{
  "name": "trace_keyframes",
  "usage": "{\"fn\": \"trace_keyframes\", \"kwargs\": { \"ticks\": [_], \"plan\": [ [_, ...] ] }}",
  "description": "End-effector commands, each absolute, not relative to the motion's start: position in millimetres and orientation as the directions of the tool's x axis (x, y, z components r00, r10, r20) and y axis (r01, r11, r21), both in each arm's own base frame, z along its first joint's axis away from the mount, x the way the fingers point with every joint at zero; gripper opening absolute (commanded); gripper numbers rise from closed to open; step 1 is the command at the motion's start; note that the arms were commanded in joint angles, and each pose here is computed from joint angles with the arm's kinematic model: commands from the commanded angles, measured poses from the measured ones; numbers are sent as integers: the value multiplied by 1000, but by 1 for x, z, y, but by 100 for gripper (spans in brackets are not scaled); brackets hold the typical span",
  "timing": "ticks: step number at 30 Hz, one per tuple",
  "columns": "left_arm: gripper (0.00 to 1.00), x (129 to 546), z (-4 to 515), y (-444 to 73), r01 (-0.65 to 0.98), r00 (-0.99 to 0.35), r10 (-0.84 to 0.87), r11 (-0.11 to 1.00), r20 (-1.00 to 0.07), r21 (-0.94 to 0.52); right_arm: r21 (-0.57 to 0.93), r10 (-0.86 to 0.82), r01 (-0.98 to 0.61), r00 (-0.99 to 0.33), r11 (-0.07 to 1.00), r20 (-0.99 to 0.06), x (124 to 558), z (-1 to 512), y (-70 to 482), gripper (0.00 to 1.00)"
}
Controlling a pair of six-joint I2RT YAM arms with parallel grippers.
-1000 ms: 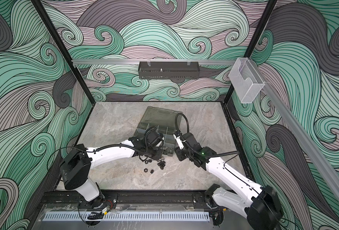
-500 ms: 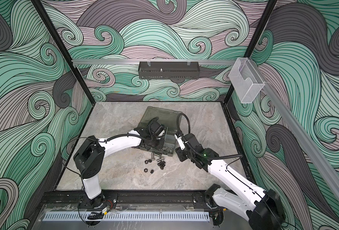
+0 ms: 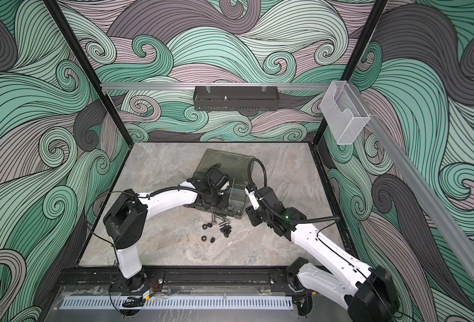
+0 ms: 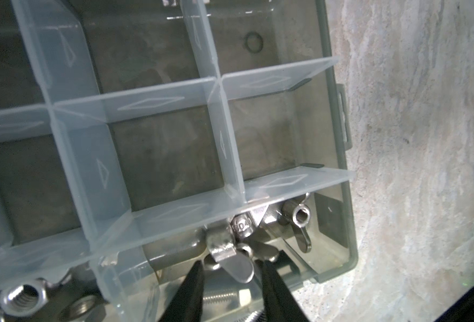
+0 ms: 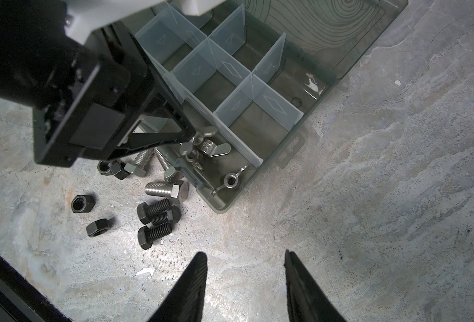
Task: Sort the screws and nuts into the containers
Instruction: 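Carry the wing nut into a box compartment and open the left gripper, then draw the left gripper back toward the robot while the right gripper moves to the pile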
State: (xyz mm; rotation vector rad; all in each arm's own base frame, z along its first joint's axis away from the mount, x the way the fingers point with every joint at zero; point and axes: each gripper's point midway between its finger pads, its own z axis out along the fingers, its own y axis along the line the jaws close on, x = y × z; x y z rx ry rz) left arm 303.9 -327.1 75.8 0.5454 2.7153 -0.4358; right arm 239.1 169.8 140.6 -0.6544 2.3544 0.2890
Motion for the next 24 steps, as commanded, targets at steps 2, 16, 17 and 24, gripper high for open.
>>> {"fn": "trace_keyframes", "kwargs": {
  "ticks": [2,16,17,24],
  "plan": [
    [50,311,88,-332,411,-868,294,878,-401,-246,13,-383,-510,-662,860,-644,239,135,161,47],
    [53,304,123,-316,387,-850,223,879,-477,-279,34,-376,-512,-673,858,-637,238,133,163,47],
    [54,302,127,-313,387,-844,216,878,-490,-280,36,-376,-513,-673,857,-636,238,132,164,47],
    [54,293,148,-278,336,-827,144,902,-544,-272,72,-365,-509,-701,857,-613,235,124,168,47]
  ]
}}
